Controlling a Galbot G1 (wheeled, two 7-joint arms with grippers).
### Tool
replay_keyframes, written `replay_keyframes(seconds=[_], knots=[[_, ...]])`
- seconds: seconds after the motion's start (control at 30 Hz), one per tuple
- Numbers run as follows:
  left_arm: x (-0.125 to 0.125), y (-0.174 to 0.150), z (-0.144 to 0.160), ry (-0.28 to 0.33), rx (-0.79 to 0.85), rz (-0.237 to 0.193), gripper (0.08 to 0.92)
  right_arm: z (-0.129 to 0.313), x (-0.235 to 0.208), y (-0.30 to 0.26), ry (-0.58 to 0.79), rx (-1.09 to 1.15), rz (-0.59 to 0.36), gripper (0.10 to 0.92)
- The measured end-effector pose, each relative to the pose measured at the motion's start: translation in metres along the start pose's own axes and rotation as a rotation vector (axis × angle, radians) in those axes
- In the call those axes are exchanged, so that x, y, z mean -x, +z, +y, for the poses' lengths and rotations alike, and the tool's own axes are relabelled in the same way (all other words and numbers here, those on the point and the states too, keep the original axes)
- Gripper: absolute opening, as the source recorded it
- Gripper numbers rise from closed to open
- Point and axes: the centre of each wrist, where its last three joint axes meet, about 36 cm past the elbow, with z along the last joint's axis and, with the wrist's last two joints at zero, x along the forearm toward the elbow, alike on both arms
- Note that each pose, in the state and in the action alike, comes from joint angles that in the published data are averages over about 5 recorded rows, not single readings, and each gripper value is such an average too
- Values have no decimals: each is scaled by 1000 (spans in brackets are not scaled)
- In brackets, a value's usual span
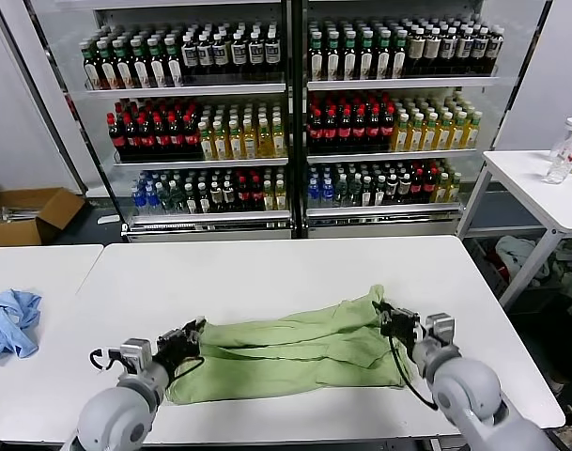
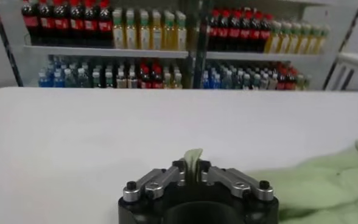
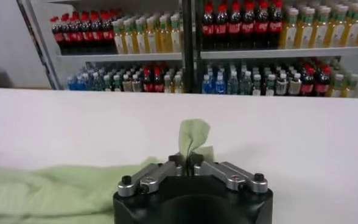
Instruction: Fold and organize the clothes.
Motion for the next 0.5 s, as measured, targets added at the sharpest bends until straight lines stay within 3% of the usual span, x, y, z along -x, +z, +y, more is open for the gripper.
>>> replay_keyframes(seconds=[0.17,0.37,0.5], knots=[[-6,13,-9,-69,54,-7,445,4,-20,8,13,-11,5,492],[-3,31,-14,-173,101,30,616,8,-36,11,24,-20,9,666],[0,40,-15,-208,121,61,616,9,-43,11,30,-26,8,772]])
